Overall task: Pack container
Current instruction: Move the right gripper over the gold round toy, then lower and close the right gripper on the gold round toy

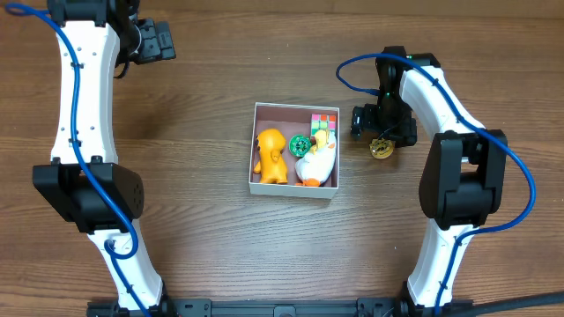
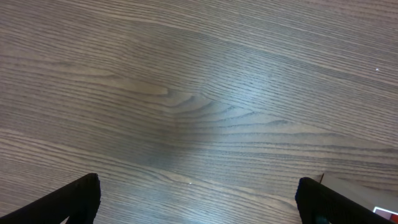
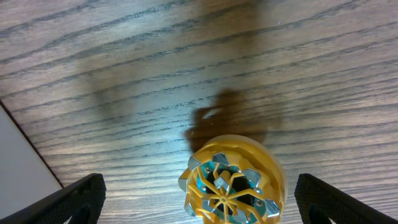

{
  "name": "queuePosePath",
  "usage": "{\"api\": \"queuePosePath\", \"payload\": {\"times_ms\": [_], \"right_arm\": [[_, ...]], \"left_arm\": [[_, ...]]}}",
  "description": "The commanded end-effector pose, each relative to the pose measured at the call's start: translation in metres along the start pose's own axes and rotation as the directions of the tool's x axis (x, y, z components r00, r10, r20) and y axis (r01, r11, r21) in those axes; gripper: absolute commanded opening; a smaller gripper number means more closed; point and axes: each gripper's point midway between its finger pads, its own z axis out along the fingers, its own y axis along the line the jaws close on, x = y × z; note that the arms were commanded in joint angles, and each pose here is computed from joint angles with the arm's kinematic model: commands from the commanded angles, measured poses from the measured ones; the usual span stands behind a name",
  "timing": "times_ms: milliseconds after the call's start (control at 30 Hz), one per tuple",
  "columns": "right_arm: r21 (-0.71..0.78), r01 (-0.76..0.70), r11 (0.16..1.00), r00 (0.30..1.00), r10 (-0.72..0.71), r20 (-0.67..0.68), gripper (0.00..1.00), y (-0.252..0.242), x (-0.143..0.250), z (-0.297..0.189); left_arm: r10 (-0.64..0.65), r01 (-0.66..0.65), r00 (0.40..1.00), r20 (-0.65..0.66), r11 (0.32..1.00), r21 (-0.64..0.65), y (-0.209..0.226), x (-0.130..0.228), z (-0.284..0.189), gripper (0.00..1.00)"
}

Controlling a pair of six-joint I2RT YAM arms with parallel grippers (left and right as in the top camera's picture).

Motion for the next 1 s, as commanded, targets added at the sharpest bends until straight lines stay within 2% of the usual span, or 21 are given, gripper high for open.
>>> {"api": "queuePosePath", "payload": {"times_ms": [0,267,500,967], "right_arm": [[0.011,-0.016,1.0,1.0,0.016,0.025,1.0,-0.003,-0.002,-0.007],[0.057,-0.023,0.998,0.999,0.021,0.025,1.0,-0.011,0.0,-0.007],[0.063,-0.065,0.996,0.998,0.064,0.013,1.0,-0.013,0.003,-0.007],[0.066,-0.062,0.996,0.998,0.061,0.021,1.0,-0.013,0.002,-0.003]], "left_arm": [[-0.017,0.017,0.999,0.028,1.0,0.014,-0.002,-0.005,-0.009,1.0],[-0.017,0.017,0.999,0.028,1.0,0.014,-0.002,-0.005,-0.009,1.0],[-0.017,0.017,0.999,0.028,1.0,0.014,-0.002,-0.005,-0.009,1.0],[-0.017,0.017,0.999,0.028,1.0,0.014,-0.002,-0.005,-0.009,1.0]]}}
